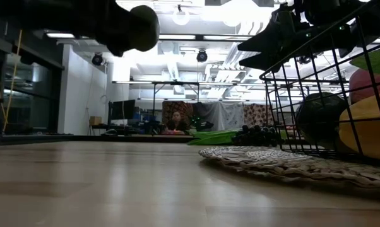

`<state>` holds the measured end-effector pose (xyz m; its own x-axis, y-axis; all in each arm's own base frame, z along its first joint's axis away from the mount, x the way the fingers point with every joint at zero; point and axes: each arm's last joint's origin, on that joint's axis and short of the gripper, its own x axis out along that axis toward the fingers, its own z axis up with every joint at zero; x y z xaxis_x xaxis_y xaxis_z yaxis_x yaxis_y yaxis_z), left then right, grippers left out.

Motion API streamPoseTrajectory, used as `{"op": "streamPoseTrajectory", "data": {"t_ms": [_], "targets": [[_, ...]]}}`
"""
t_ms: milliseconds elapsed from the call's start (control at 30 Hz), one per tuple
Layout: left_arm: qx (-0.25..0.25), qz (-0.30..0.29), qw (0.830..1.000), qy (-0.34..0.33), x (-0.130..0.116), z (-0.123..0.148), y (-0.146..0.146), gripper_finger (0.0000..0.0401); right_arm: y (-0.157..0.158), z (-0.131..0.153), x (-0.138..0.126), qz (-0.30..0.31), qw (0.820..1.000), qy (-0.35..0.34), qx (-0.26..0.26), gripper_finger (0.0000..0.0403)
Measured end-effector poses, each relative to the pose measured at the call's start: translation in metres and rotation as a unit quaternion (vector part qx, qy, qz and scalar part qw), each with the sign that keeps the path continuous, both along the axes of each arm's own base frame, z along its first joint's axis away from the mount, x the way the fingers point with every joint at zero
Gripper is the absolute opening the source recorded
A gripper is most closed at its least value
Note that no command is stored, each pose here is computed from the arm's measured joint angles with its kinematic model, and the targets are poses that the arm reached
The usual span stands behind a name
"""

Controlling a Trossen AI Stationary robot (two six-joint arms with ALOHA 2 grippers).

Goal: Build produce basket
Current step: Put the green lime into the wire basket

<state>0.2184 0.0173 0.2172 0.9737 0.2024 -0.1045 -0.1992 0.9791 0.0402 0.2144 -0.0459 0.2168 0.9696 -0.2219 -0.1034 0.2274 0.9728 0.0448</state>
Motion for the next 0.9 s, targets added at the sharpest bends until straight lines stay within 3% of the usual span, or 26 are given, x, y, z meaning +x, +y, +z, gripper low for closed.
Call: {"op": "streamPoseTrajectory", "data": {"t_ms": [100, 233, 767, 900], "targets": [[-0.015, 0.015, 0.999, -0.034, -0.009, -0.01, 0.007, 0.0274, 0.0, 0.0, 0.0, 0.0, 1.0, 0.0, -0.001, 0.0394], [-0.025, 0.02, 0.999, -0.027, -0.013, -0.019, 0.009, 0.0274, 0.0, 0.0, 0.0, 0.0, 1.0, 0.0, -0.001, 0.0394], [-0.039, 0.025, 0.998, -0.031, -0.013, -0.019, 0.009, 0.0276, -0.002, 0.0, 0.0, -0.03, 1.0, -0.002, 0.005, 0.0394], [-0.049, 0.028, 0.998, -0.033, -0.011, -0.018, 0.01, 0.0276, 0.001, 0.0, 0.002, 0.018, 1.0, -0.01, 0.013, 0.0394]]}}
